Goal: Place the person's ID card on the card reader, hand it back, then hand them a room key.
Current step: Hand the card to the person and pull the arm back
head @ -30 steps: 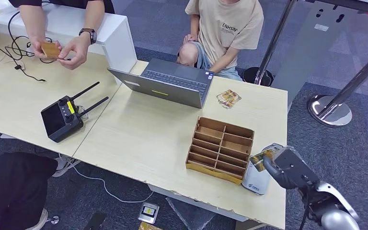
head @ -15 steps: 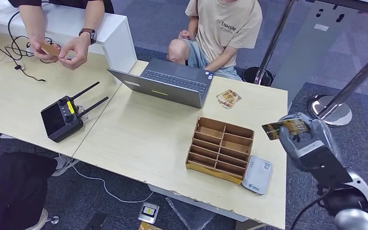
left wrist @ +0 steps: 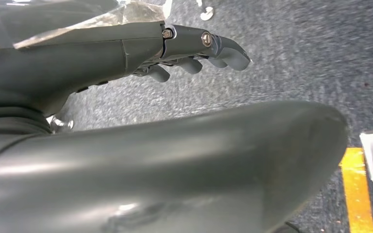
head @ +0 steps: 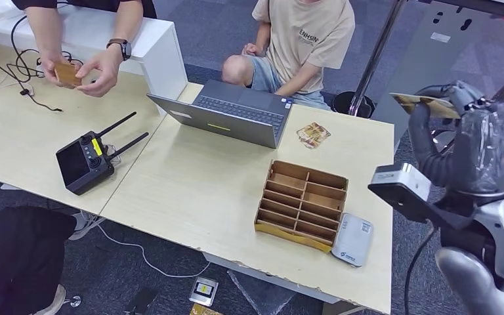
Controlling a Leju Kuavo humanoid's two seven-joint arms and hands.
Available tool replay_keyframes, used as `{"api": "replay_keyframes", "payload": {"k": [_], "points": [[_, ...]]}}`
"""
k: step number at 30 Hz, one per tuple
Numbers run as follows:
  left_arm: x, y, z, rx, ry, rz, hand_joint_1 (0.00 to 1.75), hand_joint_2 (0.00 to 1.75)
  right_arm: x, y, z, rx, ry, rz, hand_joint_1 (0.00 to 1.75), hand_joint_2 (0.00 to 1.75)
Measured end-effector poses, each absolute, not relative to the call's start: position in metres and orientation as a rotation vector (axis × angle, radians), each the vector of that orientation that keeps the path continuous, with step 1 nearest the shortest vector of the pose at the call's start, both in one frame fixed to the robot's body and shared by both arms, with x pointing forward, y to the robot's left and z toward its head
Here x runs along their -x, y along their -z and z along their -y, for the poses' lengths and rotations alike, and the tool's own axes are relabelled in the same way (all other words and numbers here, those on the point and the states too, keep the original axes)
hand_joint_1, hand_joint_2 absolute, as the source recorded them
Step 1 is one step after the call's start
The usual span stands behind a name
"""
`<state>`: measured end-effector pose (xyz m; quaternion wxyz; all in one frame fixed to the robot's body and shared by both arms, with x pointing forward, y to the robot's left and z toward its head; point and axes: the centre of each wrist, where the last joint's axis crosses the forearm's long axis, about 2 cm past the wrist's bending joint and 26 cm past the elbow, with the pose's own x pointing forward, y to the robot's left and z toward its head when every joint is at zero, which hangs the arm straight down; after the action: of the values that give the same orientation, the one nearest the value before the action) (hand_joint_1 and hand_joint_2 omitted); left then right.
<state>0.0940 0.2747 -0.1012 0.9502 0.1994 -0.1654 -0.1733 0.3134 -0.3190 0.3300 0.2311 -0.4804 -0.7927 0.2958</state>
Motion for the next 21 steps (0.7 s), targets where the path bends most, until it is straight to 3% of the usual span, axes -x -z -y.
{"api": "replay_keyframes", "payload": {"k": [10,21], "points": [[-0.108,0.098,-0.271,-0.393,0.394,0.368,0.00,0.00,-0.361,-0.348,0.305,1.413,-0.930,2.126,1.75,1.75],[-0.113,0.097,-0.270,-0.383,0.429,0.369,0.00,0.00,-0.403,-0.336,0.296,1.345,-1.009,2.032,1.75,1.75]]}}
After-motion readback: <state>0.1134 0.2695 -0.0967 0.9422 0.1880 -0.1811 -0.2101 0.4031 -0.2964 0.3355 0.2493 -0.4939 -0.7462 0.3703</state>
